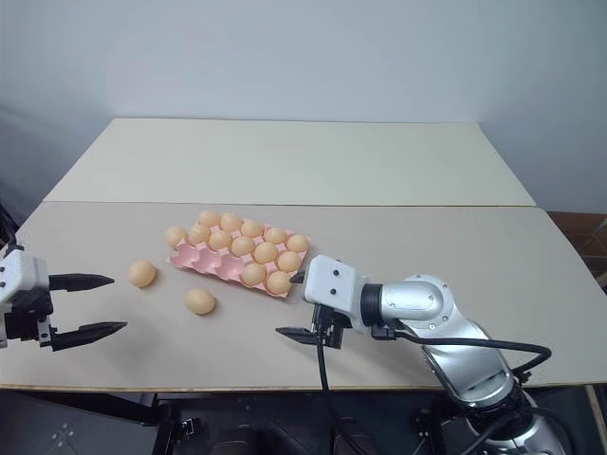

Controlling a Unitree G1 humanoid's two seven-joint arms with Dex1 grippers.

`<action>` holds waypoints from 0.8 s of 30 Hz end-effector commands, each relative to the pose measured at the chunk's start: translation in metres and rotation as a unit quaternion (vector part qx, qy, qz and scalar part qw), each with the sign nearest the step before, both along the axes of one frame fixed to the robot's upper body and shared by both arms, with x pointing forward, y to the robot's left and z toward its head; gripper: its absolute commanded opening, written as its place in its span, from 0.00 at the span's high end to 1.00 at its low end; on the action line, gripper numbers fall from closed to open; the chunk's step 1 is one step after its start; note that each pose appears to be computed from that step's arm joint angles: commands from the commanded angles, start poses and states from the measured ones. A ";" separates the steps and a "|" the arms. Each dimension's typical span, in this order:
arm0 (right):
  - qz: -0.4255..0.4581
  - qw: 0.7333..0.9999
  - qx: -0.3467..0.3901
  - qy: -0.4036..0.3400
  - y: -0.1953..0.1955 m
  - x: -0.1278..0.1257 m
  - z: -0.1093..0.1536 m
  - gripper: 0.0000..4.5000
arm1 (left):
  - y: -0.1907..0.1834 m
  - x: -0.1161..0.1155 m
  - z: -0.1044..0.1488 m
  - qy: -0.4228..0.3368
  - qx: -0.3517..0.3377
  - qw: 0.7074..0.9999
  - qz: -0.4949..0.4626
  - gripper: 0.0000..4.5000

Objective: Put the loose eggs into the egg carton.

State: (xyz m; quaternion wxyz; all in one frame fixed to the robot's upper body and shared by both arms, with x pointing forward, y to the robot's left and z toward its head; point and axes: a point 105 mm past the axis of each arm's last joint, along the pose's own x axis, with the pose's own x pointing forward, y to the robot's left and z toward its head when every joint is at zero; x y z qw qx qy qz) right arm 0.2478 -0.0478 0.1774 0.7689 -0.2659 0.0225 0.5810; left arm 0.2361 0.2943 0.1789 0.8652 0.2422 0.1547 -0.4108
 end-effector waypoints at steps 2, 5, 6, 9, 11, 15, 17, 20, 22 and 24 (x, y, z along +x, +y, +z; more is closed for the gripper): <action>-0.005 1.000 0.019 -0.013 0.001 -0.002 0.013 0.00 | 0.000 -0.001 0.009 -0.026 0.001 1.000 -0.003 0.00; -0.010 1.000 0.029 -0.006 0.011 0.003 0.014 0.00 | 0.000 -0.002 0.008 -0.025 0.004 1.000 0.000 0.00; -0.012 0.999 0.031 -0.005 0.017 0.007 0.013 0.00 | 0.000 -0.003 0.007 -0.025 0.006 1.000 0.002 0.00; -0.016 0.999 0.040 0.003 0.040 0.016 0.011 0.00 | 0.002 -0.005 0.007 -0.026 0.011 1.000 0.008 0.00; -0.013 0.999 0.042 0.009 0.055 0.020 0.008 0.00 | 0.002 -0.005 0.007 -0.027 0.013 0.999 0.013 0.00; -0.004 1.000 0.026 0.001 0.088 0.026 -0.004 0.00 | 0.002 -0.008 0.007 -0.030 0.015 0.999 0.018 0.00; -0.004 1.000 0.023 -0.003 0.100 0.029 -0.007 0.00 | 0.003 -0.009 0.007 -0.030 0.017 0.999 0.021 0.00; 0.002 1.000 0.016 -0.018 0.114 0.031 -0.011 0.00 | 0.003 -0.011 0.007 -0.030 0.019 0.999 0.025 0.00; 0.001 1.000 0.018 -0.025 0.123 0.033 -0.011 0.00 | 0.003 -0.012 0.006 -0.029 0.019 0.999 0.027 0.00; 0.001 0.999 0.020 -0.031 0.131 0.034 -0.013 0.00 | 0.004 -0.012 0.006 -0.029 0.019 0.999 0.028 0.00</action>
